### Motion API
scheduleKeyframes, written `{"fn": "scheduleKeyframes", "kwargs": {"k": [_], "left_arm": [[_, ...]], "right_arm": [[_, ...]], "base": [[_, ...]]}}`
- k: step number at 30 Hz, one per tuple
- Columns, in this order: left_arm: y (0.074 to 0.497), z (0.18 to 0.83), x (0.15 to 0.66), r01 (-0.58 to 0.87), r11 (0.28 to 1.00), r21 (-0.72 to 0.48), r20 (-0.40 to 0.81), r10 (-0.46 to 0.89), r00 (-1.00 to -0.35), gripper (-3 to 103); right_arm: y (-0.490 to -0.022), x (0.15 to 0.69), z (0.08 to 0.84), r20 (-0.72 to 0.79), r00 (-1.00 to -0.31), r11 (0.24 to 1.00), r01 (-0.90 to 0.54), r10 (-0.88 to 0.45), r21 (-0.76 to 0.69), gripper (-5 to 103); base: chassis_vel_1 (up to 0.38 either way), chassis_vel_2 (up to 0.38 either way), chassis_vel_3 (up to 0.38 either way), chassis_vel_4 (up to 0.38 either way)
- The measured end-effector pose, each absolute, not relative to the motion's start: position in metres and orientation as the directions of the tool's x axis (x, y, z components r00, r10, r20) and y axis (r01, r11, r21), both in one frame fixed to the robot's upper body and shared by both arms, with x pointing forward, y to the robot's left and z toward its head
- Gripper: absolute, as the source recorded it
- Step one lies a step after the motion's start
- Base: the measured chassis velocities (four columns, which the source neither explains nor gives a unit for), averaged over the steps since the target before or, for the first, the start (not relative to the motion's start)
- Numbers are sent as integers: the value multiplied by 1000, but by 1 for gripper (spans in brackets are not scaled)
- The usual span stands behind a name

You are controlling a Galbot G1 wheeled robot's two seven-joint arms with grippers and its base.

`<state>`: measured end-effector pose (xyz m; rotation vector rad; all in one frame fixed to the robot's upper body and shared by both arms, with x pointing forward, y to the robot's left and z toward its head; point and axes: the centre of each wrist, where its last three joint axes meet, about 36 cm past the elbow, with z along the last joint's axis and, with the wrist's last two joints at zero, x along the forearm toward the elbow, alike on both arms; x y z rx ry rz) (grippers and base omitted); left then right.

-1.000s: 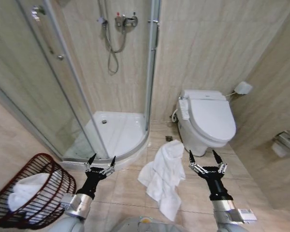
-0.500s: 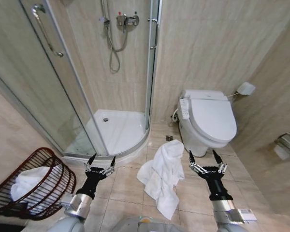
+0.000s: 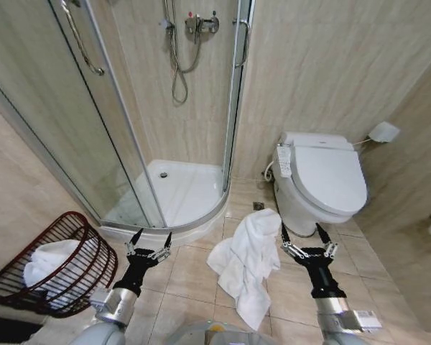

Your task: Discard the used towel into the hamper.

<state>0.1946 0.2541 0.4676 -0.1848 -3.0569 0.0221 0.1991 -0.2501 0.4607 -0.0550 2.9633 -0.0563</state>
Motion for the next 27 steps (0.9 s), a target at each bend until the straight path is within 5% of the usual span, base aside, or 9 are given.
{"fn": "scheduleKeyframes", "kwargs": {"k": [14, 22, 27], "left_arm": [[254, 468, 195, 120, 993, -19, 78, 121, -990, 100], [254, 468, 195, 120, 993, -19, 78, 121, -990, 100], [254, 468, 195, 120, 993, -19, 78, 121, -990, 100]], "right_arm": [[-250, 199, 461, -188, -981, 999, -32, -39, -40, 100], [-261, 207, 458, -448, -894, 999, 40, 32, -7, 100], [-262, 208, 457, -482, -875, 999, 51, 45, 1, 100]], "base": [[0, 0, 0, 0], [0, 0, 0, 0], [0, 0, 0, 0]]}}
